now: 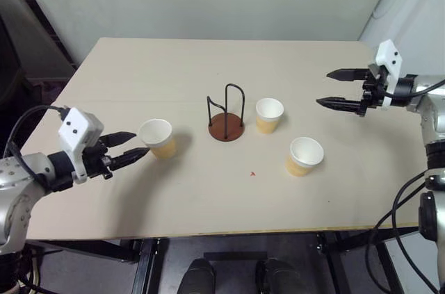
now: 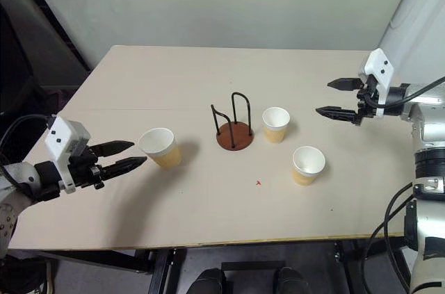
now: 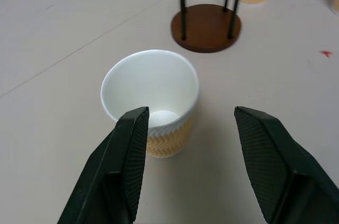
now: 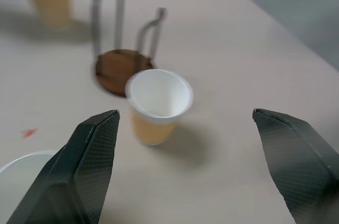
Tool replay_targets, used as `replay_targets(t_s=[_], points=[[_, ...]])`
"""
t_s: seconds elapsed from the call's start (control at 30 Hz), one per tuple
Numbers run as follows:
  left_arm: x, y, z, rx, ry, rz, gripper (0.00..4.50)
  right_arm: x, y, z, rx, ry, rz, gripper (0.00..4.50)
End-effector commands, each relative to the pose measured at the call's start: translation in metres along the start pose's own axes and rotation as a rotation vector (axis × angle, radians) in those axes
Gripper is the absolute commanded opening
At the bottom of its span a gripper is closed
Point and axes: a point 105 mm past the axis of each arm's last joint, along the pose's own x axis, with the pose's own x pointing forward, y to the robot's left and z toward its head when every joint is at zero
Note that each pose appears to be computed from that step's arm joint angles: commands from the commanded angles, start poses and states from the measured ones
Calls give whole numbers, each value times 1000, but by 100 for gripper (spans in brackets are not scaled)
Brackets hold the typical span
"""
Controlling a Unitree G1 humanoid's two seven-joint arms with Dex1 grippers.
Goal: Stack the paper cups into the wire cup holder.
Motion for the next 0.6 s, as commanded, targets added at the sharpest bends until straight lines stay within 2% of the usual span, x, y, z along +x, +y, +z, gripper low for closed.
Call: replay_targets(t_s=[0.03, 0.17, 0.27, 0.37, 0.5, 0.6], points=[[-20, 1, 34, 104, -56, -32, 273, -19, 0, 37, -99, -55, 34, 418], [-35, 4, 53, 176, -61, -86, 273, -27, 11, 64, -165, -88, 127, 418], [-27, -2, 60, 205, -68, -162, 273, -20, 23, 68, -187, -98, 187, 418], [7, -14, 61, 204, -103, -251, 273, -10, 34, 70, -195, -120, 211, 418], [65, -15, 53, 185, -105, -230, 273, -7, 54, 84, -208, -168, 263, 418], [97, -24, 52, 159, -119, -250, 273, -6, 67, 91, -218, -175, 285, 418]])
